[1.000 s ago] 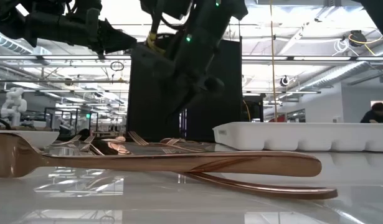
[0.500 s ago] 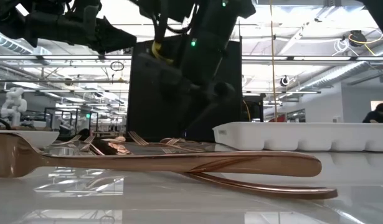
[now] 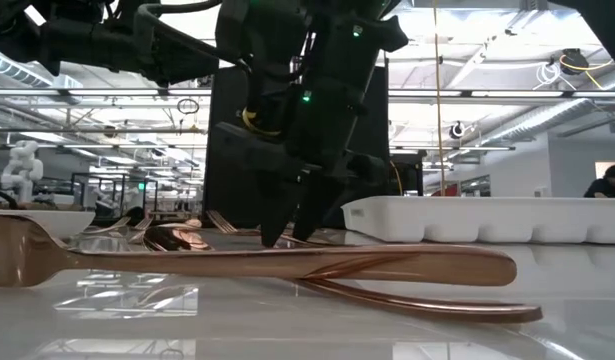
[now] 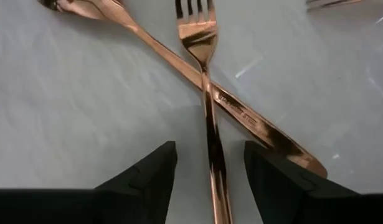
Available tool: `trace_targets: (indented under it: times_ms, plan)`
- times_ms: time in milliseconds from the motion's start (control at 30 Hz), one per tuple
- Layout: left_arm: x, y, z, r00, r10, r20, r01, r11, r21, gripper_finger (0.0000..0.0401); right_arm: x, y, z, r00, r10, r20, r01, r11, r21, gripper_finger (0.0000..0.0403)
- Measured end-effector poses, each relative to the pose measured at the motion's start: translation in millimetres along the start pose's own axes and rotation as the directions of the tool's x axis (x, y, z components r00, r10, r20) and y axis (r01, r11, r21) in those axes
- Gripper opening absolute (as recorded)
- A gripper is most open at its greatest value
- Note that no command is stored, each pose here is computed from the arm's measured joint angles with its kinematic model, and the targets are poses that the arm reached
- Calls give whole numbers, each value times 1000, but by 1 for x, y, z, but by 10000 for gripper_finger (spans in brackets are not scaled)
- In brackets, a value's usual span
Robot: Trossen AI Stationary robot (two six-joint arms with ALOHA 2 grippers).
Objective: Sort silverware
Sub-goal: Put the bronze fork into the silverware tray
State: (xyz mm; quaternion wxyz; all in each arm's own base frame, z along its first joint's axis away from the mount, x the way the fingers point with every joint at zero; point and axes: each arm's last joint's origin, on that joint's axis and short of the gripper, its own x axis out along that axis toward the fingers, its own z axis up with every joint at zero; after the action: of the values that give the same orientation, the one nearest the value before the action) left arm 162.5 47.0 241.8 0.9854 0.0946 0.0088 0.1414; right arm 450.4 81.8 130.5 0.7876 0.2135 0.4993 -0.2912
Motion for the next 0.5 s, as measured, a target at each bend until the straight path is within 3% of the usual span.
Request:
trace_targets:
  times_ms: [200,500]
  plan:
    - [0,0,0,1000,0,-1,0,1000,0,171,2,0,0,1000,-5,3,5,1000,21,144]
    - [0,0,0,1000,0,-1,0,1000,1,171,1,0,-1,999,-34,39,33,999,28,31]
